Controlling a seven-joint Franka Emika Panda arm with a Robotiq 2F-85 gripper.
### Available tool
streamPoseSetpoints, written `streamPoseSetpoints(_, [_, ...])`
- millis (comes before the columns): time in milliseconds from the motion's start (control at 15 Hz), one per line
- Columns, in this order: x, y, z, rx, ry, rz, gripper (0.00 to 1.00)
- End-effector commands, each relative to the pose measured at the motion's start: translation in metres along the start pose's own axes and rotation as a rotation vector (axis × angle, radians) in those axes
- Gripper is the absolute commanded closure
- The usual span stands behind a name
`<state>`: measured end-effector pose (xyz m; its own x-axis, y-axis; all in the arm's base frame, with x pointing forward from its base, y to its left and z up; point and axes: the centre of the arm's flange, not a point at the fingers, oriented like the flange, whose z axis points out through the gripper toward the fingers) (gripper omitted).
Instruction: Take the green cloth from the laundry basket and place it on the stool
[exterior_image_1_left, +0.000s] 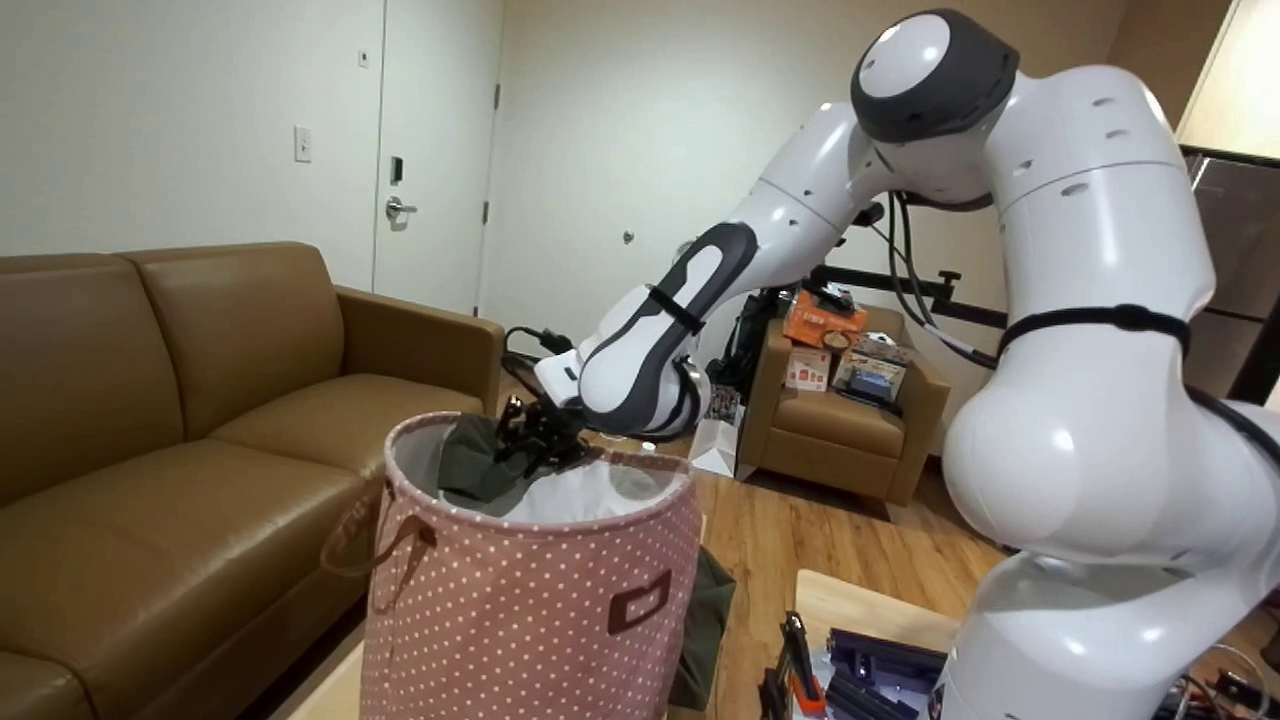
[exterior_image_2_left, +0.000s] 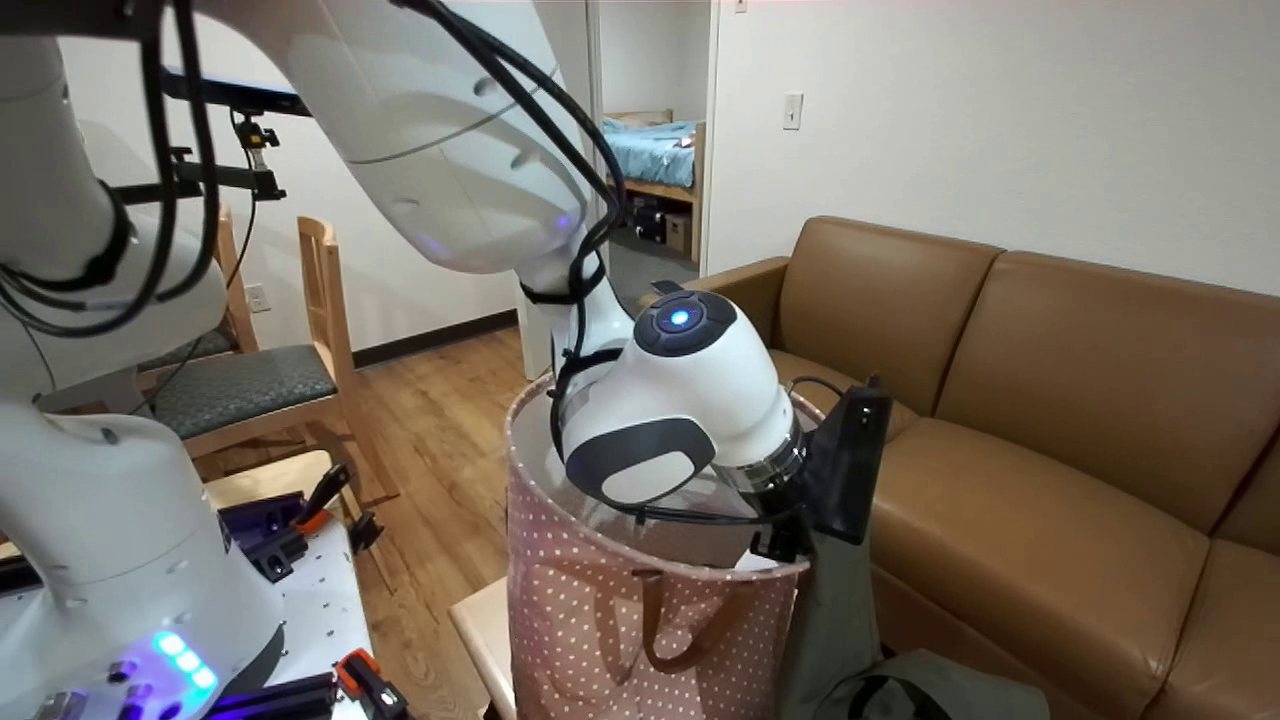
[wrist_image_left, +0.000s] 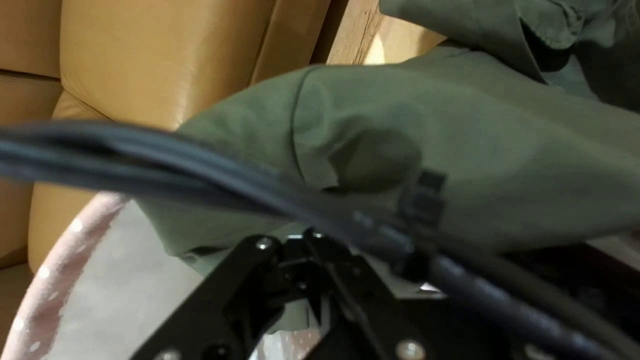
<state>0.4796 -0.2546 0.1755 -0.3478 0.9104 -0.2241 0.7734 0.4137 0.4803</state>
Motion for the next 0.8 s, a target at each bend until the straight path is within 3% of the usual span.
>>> streamPoseSetpoints(0, [-0.004, 0.0, 0.006, -0.037, -0.005, 0.03, 0.8])
streamPoseSetpoints(200, [-0.009, 0.004, 0.0, -0.054, -0.014, 0.059, 0.96])
streamPoseSetpoints(333, [-0.014, 0.009, -0.009, -0.066, -0.01, 0.098, 1.0])
streamPoseSetpoints(733, [-0.06, 0.015, -0.064, -0.155, 0.12, 0.326, 0.98])
